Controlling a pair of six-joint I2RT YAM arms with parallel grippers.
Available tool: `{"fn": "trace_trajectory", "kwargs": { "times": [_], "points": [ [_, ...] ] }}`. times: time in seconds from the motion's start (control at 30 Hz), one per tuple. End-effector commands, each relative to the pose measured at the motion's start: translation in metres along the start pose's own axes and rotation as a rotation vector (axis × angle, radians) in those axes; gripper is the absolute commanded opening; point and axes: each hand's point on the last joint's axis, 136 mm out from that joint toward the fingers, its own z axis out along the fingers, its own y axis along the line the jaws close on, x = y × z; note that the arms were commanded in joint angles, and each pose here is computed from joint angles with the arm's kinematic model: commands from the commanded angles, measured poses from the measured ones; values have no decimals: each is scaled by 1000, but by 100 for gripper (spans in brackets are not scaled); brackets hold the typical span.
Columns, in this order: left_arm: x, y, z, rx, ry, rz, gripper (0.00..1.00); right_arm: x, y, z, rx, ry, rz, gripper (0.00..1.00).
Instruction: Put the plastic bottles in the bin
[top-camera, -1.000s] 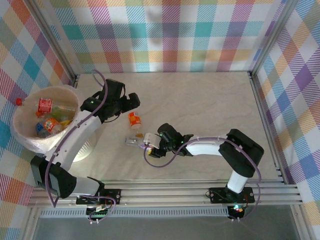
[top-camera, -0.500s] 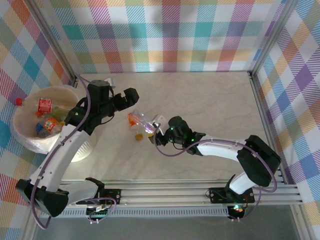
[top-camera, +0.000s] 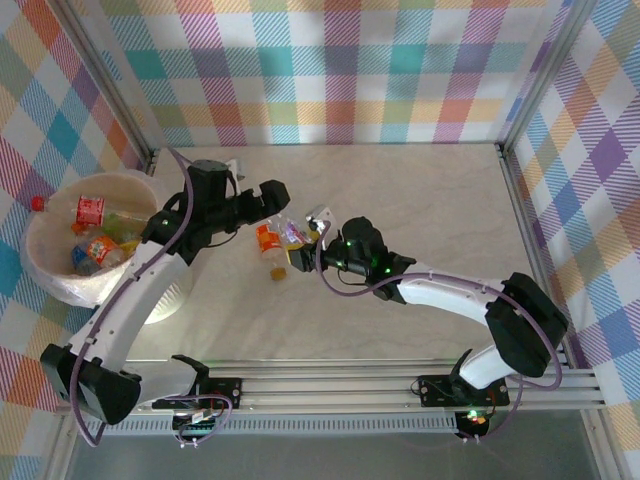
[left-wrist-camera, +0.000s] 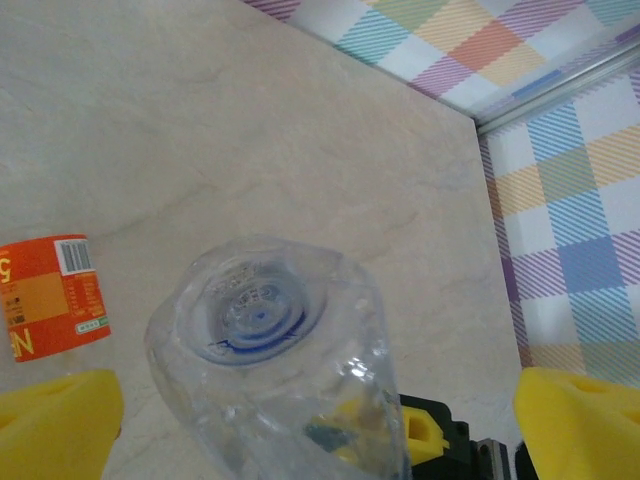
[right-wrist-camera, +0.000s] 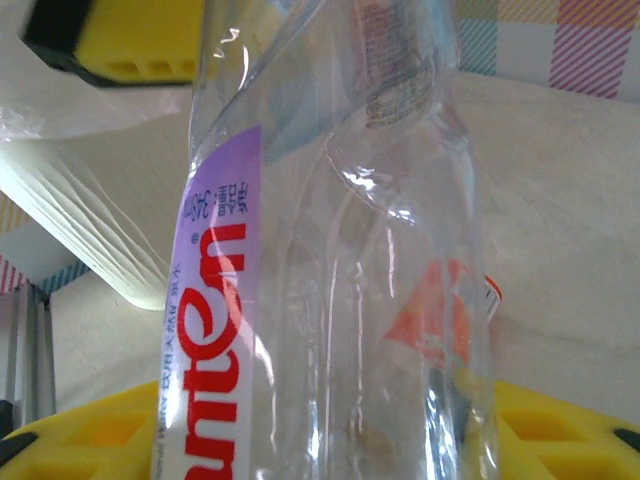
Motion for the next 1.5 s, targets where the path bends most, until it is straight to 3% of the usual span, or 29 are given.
{"fn": "trace_trajectory", "kwargs": {
  "times": [0.0,0.27,0.5,0.7,0.93,1.03,1.47],
  "points": [
    [1,-7,5,48,15,-19,100,-39,15,0,-54,-115,-15,49],
    [6,-1,14,32,28,-51,91,-47,26,4,-96,-126,-68,53],
    [2,-9,14,77,7,-50,69,-47,39,6,-159,-109,-92,58],
    [-5,-3,7,47,-52,-50,58,-44,40,4,-168,-97,-106,62],
    [-17,7,-7,-27,-117,-43,57,-41,35,-3,-126,-68,-118,86],
    [-26,13,-22,-95,-153,-20,57,-44,27,-9,-64,-30,-114,100],
    [-86,33,-140,-429,-448,139,58,-71,-27,-48,295,-126,-81,100]
  ]
}}
